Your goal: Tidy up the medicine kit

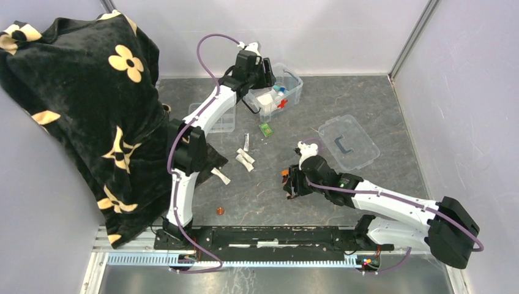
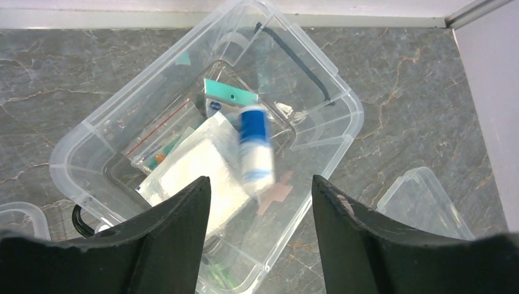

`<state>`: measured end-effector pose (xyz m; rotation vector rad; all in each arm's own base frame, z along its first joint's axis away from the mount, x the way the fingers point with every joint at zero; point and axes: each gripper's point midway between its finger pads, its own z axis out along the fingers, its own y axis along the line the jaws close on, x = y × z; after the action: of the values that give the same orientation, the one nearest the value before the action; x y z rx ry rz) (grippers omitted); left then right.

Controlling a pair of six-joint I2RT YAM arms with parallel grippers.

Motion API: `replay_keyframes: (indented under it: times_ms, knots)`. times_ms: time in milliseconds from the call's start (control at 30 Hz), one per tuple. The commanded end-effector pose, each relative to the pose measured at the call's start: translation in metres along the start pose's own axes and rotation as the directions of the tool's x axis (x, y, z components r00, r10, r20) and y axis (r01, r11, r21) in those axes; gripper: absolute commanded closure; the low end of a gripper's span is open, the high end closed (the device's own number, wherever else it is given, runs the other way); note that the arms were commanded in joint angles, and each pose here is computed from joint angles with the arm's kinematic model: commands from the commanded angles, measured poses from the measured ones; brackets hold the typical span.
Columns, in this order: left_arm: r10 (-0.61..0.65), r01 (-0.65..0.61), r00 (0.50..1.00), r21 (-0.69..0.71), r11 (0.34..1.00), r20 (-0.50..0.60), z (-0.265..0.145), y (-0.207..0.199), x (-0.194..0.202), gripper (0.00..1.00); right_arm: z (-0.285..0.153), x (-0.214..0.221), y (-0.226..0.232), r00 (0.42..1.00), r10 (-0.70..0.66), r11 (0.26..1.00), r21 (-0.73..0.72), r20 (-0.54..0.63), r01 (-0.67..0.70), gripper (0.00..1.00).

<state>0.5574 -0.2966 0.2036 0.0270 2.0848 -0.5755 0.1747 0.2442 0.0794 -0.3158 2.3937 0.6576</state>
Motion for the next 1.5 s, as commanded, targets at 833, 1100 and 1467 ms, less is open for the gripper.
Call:
replay_keyframes:
  times_ms: [833,1100,1467]
  knots:
    - [0.080,-0.076,0.996,-0.110,0.991,0.030,-0.219,0.032,0.020,0.29,-0.037,-0.216,0.040,0.825,-0.450,0.892,0.219,0.342,0.396,0.76]
    - [0.079,-0.087,0.995,-0.175,0.981,-0.054,-0.274,0.070,0.090,0.29,0.003,-0.321,0.025,0.744,-0.560,0.827,0.296,0.365,0.478,0.77]
    - [0.129,-0.140,0.989,-0.186,0.973,-0.069,-0.290,0.090,0.125,0.28,0.096,-0.404,0.028,0.645,-0.659,0.751,0.290,0.387,0.593,0.77]
